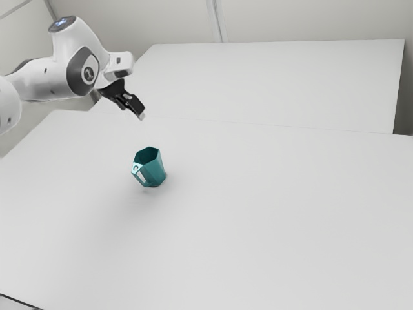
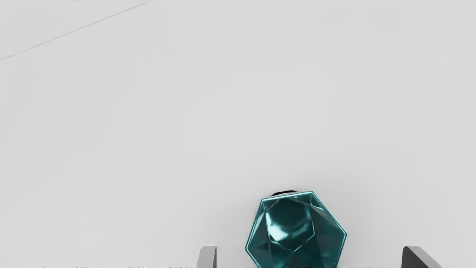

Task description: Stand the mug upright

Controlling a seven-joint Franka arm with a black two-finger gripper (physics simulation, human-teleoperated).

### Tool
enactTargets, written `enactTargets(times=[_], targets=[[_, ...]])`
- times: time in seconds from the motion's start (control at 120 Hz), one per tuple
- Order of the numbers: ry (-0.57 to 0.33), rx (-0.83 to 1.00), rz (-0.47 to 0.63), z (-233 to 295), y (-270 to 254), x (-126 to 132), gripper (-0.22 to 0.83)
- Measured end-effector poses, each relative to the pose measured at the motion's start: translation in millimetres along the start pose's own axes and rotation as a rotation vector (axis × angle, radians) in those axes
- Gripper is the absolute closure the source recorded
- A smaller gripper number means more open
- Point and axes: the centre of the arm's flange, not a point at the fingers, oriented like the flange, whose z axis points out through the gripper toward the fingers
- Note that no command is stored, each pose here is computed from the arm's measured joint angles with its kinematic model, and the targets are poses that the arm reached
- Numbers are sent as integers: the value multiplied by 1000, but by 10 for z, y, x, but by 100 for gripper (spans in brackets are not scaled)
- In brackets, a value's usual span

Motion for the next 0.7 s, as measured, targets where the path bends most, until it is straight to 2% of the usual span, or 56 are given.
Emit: enactTargets(times=[0.483,0.7], targets=[[-30,111,30,-1148,19,99,3],[-81,117,-2,-1376,92,66,2]])
